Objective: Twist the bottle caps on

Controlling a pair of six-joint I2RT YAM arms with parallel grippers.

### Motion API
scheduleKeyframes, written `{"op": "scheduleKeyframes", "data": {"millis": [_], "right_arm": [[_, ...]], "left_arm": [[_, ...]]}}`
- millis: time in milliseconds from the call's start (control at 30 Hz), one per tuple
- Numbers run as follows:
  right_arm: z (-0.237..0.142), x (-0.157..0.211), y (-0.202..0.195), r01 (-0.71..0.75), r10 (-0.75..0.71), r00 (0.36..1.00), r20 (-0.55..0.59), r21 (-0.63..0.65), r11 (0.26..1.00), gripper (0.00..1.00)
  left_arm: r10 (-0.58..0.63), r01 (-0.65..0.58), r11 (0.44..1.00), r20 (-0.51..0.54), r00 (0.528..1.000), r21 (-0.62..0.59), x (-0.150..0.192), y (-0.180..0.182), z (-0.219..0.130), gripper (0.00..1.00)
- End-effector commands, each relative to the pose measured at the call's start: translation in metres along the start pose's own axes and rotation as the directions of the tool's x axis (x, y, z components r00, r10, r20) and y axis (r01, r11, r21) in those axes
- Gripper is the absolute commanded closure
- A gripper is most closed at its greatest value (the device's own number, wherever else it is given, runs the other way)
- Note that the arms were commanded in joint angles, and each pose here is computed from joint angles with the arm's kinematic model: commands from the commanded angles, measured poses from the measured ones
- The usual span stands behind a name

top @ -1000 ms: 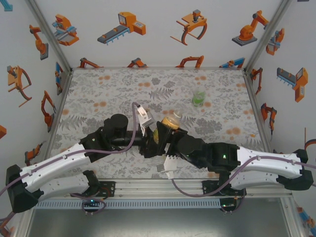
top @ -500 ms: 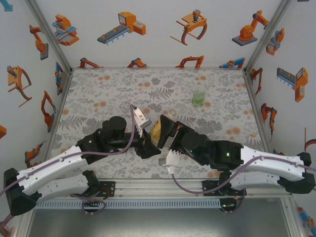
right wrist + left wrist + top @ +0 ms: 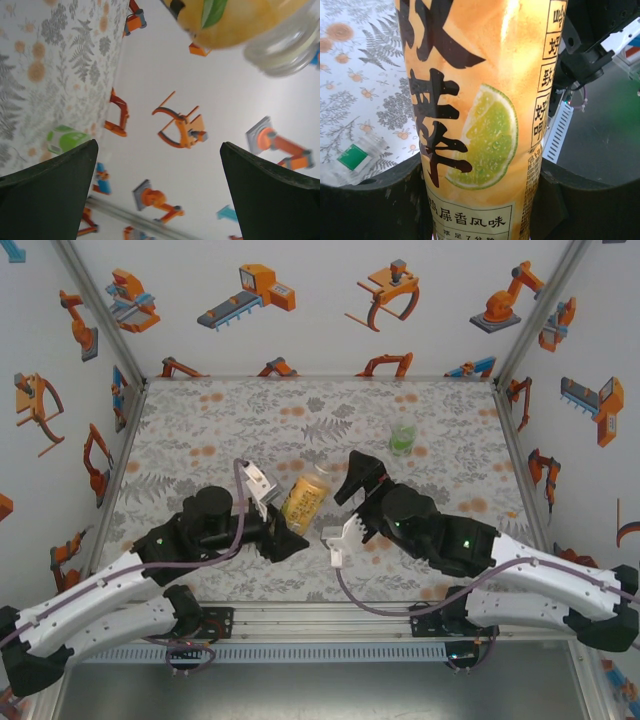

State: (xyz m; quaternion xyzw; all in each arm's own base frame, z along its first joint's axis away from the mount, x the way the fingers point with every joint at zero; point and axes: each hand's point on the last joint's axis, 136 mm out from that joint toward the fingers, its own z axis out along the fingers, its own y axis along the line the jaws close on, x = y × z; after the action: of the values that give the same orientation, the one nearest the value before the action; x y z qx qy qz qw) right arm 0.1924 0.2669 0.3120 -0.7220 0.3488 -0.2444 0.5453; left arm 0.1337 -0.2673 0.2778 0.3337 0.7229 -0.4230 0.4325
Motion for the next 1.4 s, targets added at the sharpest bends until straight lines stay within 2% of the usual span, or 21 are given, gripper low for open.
{"op": "scheduleKeyframes", "data": {"millis": [0,100,200,300,367,567,633,767,867,967,1033,1200,1367], "right_arm": [[0.004,0.017,-0.03,-0.407,0.415,0.91,-0.017,0.166,0.898,0.01],[0.01,0.044,-0.038,-0.591,0.631,0.771,-0.085,0.272,0.759,0.01],[0.015,0.06,-0.026,-0.696,0.75,0.647,-0.14,0.295,0.655,0.01],[0.019,0.078,-0.009,-0.802,0.87,0.461,-0.173,0.338,0.492,0.01],[0.02,0.091,0.01,-0.854,0.924,0.304,-0.232,0.362,0.372,0.01],[0.027,0.091,0.055,-0.912,0.928,0.049,-0.369,0.363,0.193,0.01],[0.03,0.084,0.069,-0.926,0.915,-0.034,-0.401,0.357,0.123,0.05],[0.03,0.074,0.092,-0.922,0.871,-0.213,-0.444,0.385,-0.029,0.16],[0.03,0.06,0.114,-0.906,0.797,-0.343,-0.497,0.4,-0.14,0.3],[0.026,0.054,0.131,-0.869,0.728,-0.442,-0.524,0.452,-0.203,0.4],[0.025,0.049,0.142,-0.843,0.686,-0.495,-0.533,0.486,-0.23,0.42],[0.025,0.032,0.16,-0.823,0.651,-0.53,-0.544,0.515,-0.24,0.46],[0.035,0.007,0.179,-0.836,0.628,-0.519,-0.58,0.499,-0.231,0.5]], "left_arm": [[-0.009,0.01,0.999,0.034,0.999,-0.033,-0.002,0.007,-0.008,1.0],[-0.014,0.016,0.999,0.047,0.999,-0.04,-0.002,0.009,-0.015,1.0],[-0.015,0.018,0.999,0.057,0.998,-0.047,-0.003,0.01,-0.019,1.0],[-0.016,0.02,0.998,0.067,0.998,-0.056,-0.003,0.011,-0.023,1.0],[-0.014,0.019,0.998,0.072,0.997,-0.061,-0.004,0.012,-0.024,1.0],[-0.008,0.013,0.997,0.074,0.997,-0.073,-0.005,0.014,-0.026,1.0],[-0.005,0.011,0.997,0.076,0.997,-0.077,-0.005,0.015,-0.026,1.0],[0.003,0.004,0.997,0.086,0.996,-0.081,-0.008,0.016,-0.027,1.0],[0.011,-0.003,0.996,0.097,0.995,-0.085,-0.01,0.016,-0.029,1.0],[0.017,-0.008,0.996,0.104,0.994,-0.09,-0.012,0.017,-0.031,1.0],[0.012,-0.002,0.996,0.105,0.994,-0.092,-0.012,0.017,-0.032,1.0],[0.014,-0.006,0.997,0.1,0.995,-0.081,-0.014,0.014,-0.035,1.0],[0.018,-0.006,0.996,0.132,0.991,-0.09,-0.019,0.013,-0.043,1.0]]}}
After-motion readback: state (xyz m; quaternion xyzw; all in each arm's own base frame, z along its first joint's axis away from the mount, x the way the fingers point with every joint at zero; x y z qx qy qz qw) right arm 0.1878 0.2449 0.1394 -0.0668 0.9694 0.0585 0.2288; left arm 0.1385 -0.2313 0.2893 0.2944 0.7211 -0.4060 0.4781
